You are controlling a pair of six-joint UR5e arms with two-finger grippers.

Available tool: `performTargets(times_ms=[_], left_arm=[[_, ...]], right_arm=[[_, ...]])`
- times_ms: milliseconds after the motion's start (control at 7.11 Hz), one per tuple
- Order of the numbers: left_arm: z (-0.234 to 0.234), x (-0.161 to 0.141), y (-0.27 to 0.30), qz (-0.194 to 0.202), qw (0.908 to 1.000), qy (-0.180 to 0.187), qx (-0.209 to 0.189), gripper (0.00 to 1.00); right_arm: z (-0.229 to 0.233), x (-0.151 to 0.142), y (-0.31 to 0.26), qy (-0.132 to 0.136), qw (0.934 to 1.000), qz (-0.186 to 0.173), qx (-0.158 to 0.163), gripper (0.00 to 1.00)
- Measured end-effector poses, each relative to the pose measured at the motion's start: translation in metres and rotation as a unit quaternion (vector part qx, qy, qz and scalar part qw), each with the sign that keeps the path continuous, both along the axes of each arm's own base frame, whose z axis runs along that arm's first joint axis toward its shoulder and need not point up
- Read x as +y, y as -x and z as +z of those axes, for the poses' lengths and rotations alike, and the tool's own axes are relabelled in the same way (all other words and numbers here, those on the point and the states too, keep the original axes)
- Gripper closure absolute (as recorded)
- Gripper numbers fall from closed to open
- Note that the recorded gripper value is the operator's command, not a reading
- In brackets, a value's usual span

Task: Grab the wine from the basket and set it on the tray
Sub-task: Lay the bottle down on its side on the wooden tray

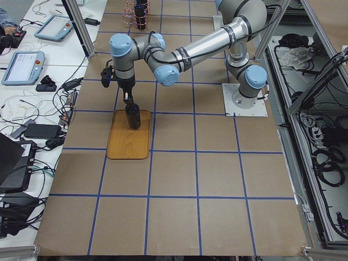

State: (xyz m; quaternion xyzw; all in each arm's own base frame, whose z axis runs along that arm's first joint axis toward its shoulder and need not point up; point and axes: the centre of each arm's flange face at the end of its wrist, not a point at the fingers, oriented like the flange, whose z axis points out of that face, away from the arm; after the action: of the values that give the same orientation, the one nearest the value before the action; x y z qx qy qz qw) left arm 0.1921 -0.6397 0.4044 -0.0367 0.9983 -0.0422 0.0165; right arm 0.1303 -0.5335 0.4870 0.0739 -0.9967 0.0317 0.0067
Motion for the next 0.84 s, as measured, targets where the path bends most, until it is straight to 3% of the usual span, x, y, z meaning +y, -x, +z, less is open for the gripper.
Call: performTargets(times_ms=[141, 281, 844], left_arm=[[-0.006, -0.003, -0.002, 0.001, 1.0000, 0.002, 0.000, 0.96], [-0.010, -0.005, -0.003, 0.002, 1.0000, 0.001, 0.000, 0.07], [0.003, 0.001, 0.002, 0.001, 1.0000, 0.006, -0.006, 0.00]], right_arm=[[-0.002, 0.002, 0.002, -0.009, 0.9999, -0.002, 0.008, 0.00], [-0.001, 0.003, 0.004, -0.008, 0.9998, -0.004, 0.019, 0.00], [0.005, 0.003, 0.000, 0.006, 1.0000, -0.005, 0.000, 0.00]])
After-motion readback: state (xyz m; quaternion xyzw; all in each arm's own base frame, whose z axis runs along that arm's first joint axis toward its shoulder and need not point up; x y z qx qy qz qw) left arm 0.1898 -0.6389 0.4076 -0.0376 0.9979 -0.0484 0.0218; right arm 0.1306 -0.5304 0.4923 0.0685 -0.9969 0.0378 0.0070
